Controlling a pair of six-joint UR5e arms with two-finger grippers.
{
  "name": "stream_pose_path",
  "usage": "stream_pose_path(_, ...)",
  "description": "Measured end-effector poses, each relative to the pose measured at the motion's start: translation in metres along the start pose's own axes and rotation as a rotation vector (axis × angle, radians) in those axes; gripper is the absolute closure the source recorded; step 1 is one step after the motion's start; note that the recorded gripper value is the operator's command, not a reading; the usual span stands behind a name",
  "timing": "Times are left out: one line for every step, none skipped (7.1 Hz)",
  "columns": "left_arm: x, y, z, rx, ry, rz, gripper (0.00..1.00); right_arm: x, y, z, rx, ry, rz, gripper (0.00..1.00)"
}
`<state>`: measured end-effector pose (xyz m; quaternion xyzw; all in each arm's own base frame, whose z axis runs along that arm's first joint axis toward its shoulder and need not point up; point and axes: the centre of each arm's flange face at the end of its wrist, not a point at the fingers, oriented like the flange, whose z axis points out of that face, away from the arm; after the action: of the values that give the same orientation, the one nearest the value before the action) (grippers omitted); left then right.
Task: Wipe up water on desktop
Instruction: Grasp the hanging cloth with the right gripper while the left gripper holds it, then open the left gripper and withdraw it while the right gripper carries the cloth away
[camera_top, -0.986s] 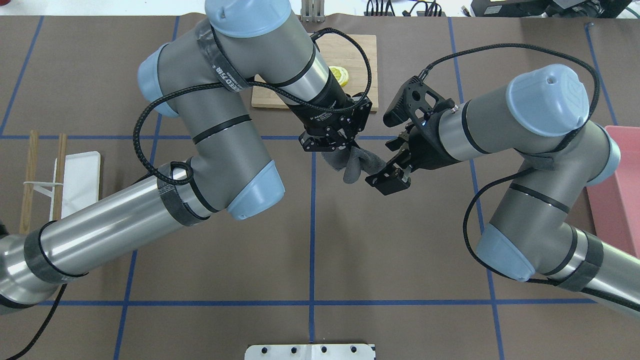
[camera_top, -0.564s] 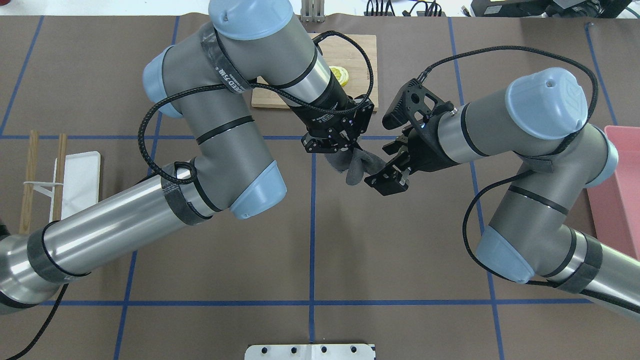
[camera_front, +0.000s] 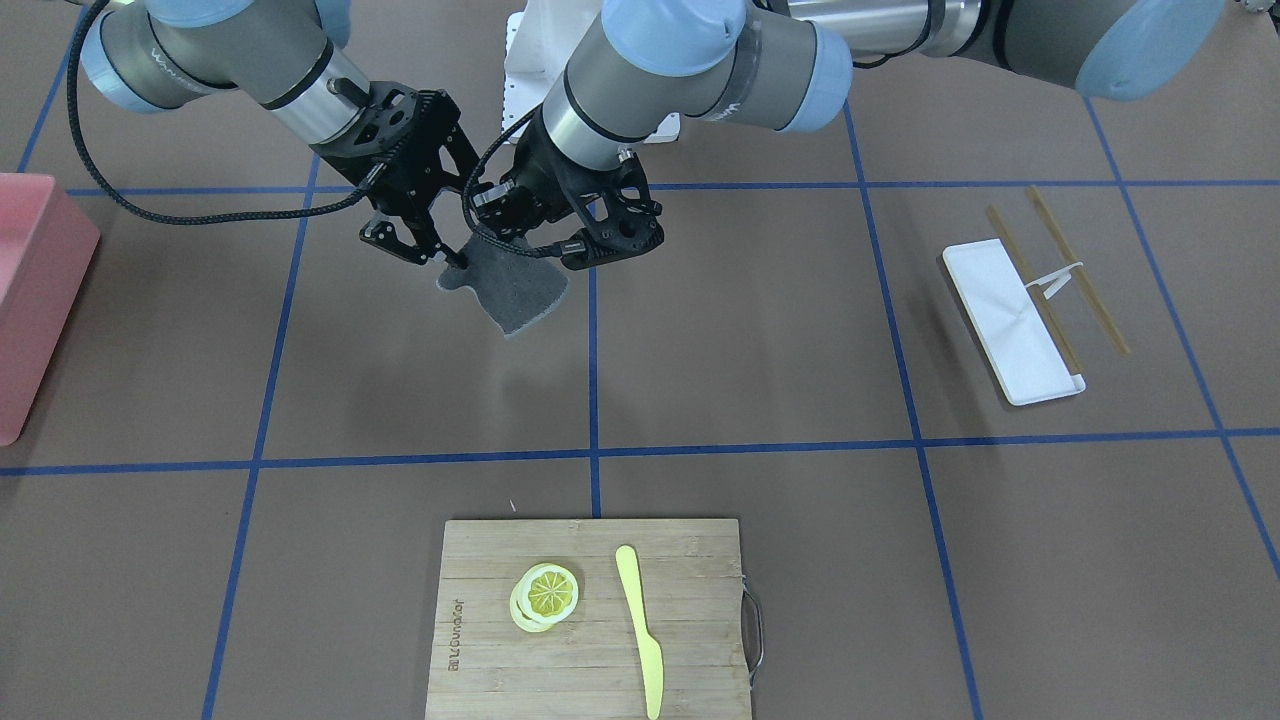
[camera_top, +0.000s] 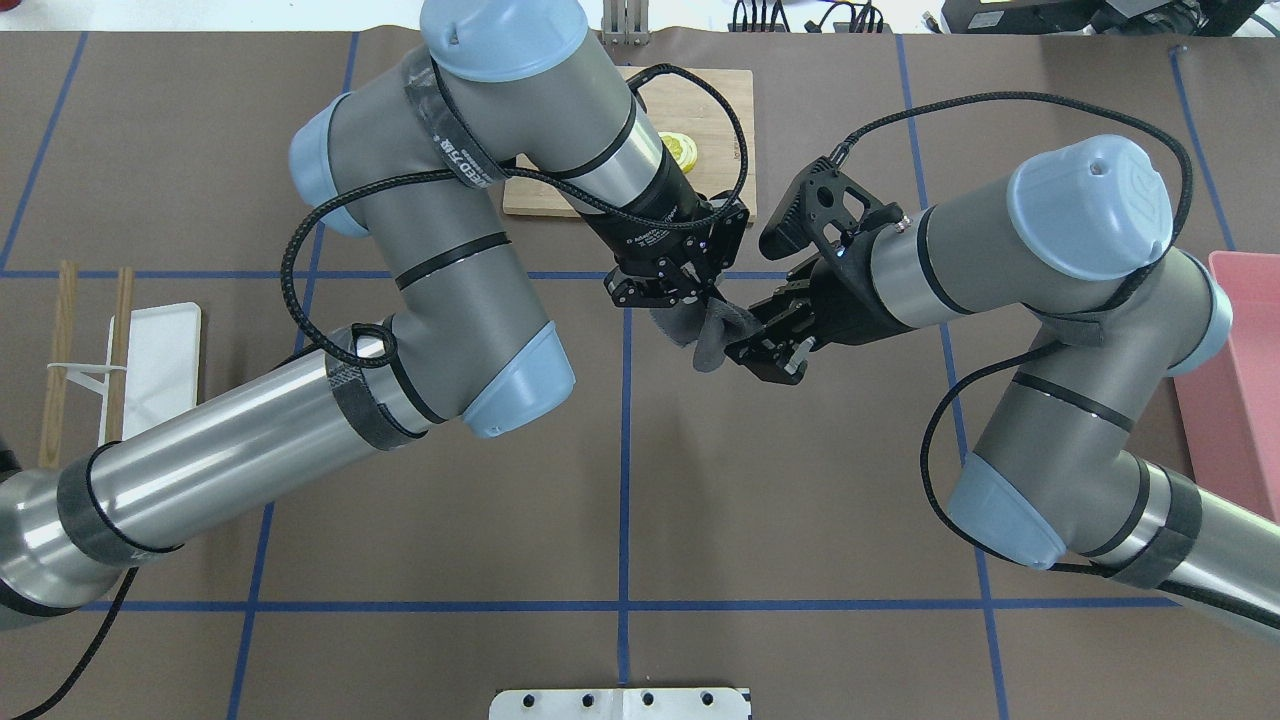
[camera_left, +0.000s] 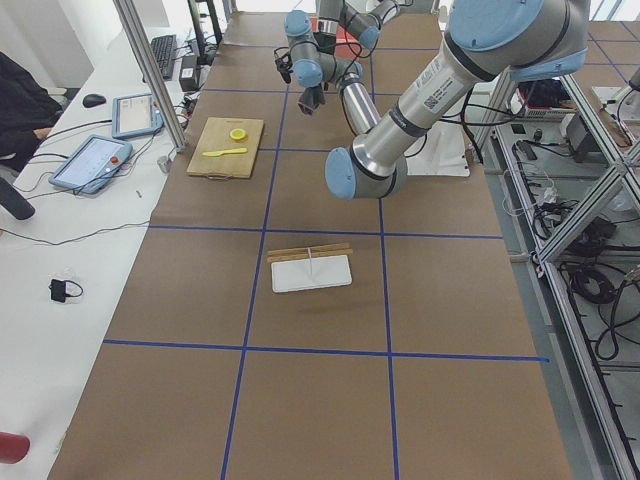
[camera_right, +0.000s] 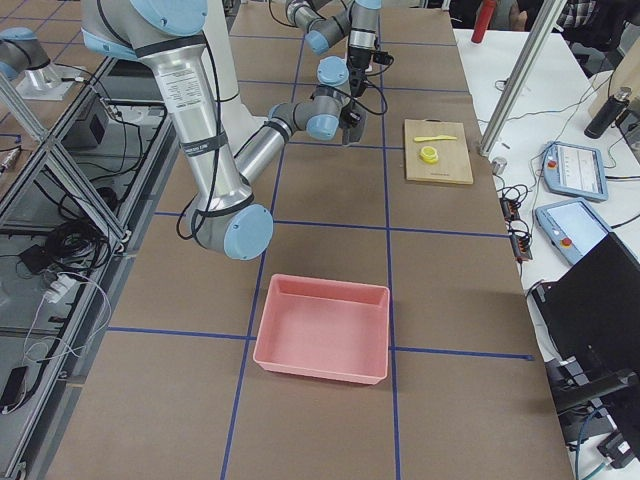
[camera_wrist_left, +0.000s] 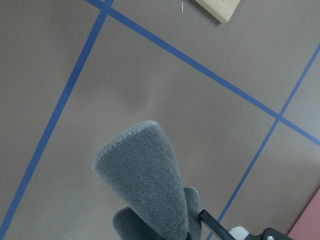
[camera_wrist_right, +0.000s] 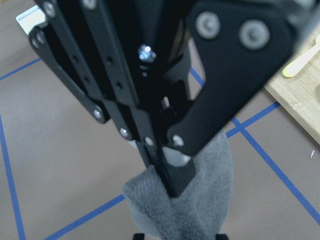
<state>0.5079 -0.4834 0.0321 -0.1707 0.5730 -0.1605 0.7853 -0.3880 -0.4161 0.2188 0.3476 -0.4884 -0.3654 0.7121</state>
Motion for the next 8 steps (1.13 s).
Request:
stream_pose_path(-0.0001,-0.0009,0.001,0.0,0.001,0.001,1.0,-0.0008,-0.0008,-0.0002,0.002,-0.001,0.0,0.72)
stream_pose_path(0.0001,-0.0018,0.0021,0.0,0.001,0.0,1.0,-0.001,-0.0006,-0.0001,0.001,-0.002,0.0,0.81)
stream_pose_path(0.0003,-0.0024,0.0028,0.0,0.0,-0.001,1.0,-0.0011,-0.0003,0.0001,0.0,-0.003,0.0,0.86)
stream_pose_path(0.0006,-0.0025,0.0031,0.0,0.0,-0.003,1.0,-0.0011,-0.0001,0.0003,0.0,-0.003,0.0,0.95)
stream_pose_path(0.0012,-0.0023,0.0029,0.001,0.0,-0.005,1.0,-0.0008,0.0001,0.0008,-0.001,-0.003,0.001,1.0)
stream_pose_path(0.0015,-0.0018,0.0031,0.0,0.0,-0.006,1.0,-0.0004,0.0002,0.0012,-0.002,-0.002,0.002,1.0)
stream_pose_path(0.0016,-0.0011,0.0034,-0.002,0.002,-0.004,0.21,0.0,0.0007,0.0016,-0.003,-0.001,0.003,1.0)
stream_pose_path(0.0006,0.0001,0.0072,-0.006,0.01,0.011,0.03,0.0003,0.0012,0.0018,-0.005,0.0,0.009,1.0)
